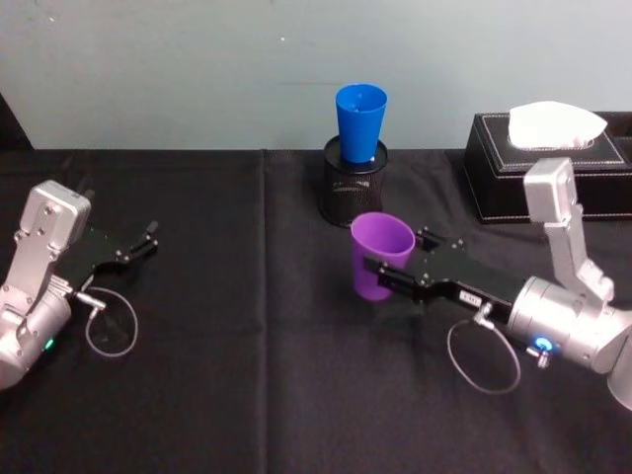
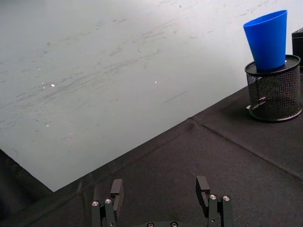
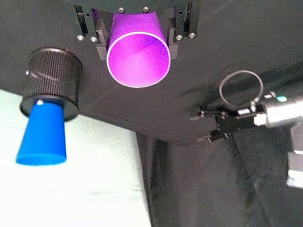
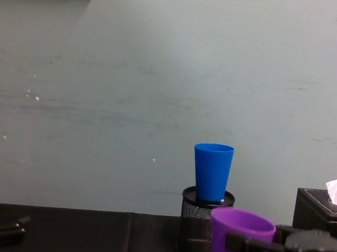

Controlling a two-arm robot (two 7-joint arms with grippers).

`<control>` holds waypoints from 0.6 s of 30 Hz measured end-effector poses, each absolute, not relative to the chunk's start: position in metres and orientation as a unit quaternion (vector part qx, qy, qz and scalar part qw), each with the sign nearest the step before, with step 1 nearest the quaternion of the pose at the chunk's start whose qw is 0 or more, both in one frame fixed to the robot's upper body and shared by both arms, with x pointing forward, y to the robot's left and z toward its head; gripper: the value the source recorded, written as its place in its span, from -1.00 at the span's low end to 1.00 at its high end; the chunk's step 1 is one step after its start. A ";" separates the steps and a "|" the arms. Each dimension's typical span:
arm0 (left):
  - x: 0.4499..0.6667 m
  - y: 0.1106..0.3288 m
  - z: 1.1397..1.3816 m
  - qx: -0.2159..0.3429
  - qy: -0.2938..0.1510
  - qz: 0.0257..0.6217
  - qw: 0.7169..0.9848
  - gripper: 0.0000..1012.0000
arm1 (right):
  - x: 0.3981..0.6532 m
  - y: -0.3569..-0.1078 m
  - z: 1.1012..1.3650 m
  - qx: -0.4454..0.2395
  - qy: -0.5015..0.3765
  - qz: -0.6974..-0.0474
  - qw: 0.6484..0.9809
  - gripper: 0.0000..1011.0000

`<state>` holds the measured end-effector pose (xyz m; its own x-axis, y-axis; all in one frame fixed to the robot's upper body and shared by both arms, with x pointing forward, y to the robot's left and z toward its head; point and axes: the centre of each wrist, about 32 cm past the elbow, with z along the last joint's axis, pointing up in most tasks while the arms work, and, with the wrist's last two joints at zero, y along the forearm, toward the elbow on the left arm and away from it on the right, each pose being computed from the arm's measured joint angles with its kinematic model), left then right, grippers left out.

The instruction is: Pick up one cup with a gripper and tap it against the other cup.

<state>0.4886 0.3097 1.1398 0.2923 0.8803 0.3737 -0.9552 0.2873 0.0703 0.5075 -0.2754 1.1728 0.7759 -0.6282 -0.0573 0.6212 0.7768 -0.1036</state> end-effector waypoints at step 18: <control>0.489 0.310 1.140 0.142 -0.132 0.580 0.791 0.99 | 0.510 -0.276 1.223 -0.044 0.022 -0.323 0.945 0.46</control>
<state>0.4886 0.3097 1.1398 0.2923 0.8803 0.3738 -0.9552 0.2873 0.0703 0.5102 -0.2758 1.2229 0.7909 -0.6119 -0.0124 0.6080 0.7879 -0.0974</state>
